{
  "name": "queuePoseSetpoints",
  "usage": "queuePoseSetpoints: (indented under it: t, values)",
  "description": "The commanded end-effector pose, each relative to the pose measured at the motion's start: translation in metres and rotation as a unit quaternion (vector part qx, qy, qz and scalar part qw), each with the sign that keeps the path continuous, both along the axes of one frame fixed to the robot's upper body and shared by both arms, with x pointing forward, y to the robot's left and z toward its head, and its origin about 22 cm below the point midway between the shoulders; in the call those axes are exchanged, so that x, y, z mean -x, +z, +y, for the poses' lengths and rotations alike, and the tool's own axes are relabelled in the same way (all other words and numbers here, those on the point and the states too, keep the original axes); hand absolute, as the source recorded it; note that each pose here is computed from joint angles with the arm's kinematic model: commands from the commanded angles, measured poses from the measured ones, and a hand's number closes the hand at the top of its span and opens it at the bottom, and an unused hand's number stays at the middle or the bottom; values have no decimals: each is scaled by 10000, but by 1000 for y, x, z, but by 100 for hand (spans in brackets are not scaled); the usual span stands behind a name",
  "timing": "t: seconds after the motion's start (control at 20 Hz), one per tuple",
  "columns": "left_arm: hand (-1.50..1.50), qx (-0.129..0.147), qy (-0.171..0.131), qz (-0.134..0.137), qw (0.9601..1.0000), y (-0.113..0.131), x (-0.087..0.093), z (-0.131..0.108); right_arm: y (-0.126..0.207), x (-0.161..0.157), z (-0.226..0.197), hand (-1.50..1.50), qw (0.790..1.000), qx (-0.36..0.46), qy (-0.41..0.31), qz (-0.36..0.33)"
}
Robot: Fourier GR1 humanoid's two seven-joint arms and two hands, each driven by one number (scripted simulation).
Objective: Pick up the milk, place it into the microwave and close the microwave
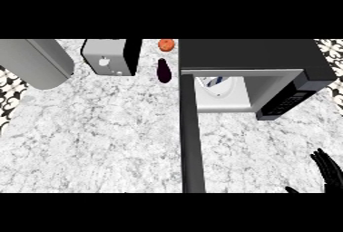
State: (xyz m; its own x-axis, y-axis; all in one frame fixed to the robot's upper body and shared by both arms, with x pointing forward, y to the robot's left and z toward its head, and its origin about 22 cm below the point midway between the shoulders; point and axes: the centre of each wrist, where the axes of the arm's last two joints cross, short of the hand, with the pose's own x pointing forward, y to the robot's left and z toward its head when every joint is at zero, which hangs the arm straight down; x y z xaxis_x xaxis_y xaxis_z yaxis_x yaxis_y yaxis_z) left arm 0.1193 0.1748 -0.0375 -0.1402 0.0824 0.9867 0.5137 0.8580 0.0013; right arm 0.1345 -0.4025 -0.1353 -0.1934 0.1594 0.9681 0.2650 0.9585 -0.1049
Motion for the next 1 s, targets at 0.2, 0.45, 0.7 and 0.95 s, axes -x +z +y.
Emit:
queuePoseSetpoints:
  t: [0.2, 0.45, 0.7, 0.95]
  values:
    - [150, -428, 466, -206, 9978, -14, -47, -29, 24, 34, -44, -150, 9992, -239, -16, -333]
    - [150, -1063, -593, -63, 9925, -7, -69, -57, 22, 51, -62, -150, 9992, -324, 79, -228]
    - [150, -1623, -1709, 554, 9703, -25, -67, -95, 25, 40, -56, -150, 9992, -257, 185, -258]
    - [150, -1940, -2322, 709, 9505, -40, -72, -109, 41, 45, -75, -150, 9983, -251, 264, -456]
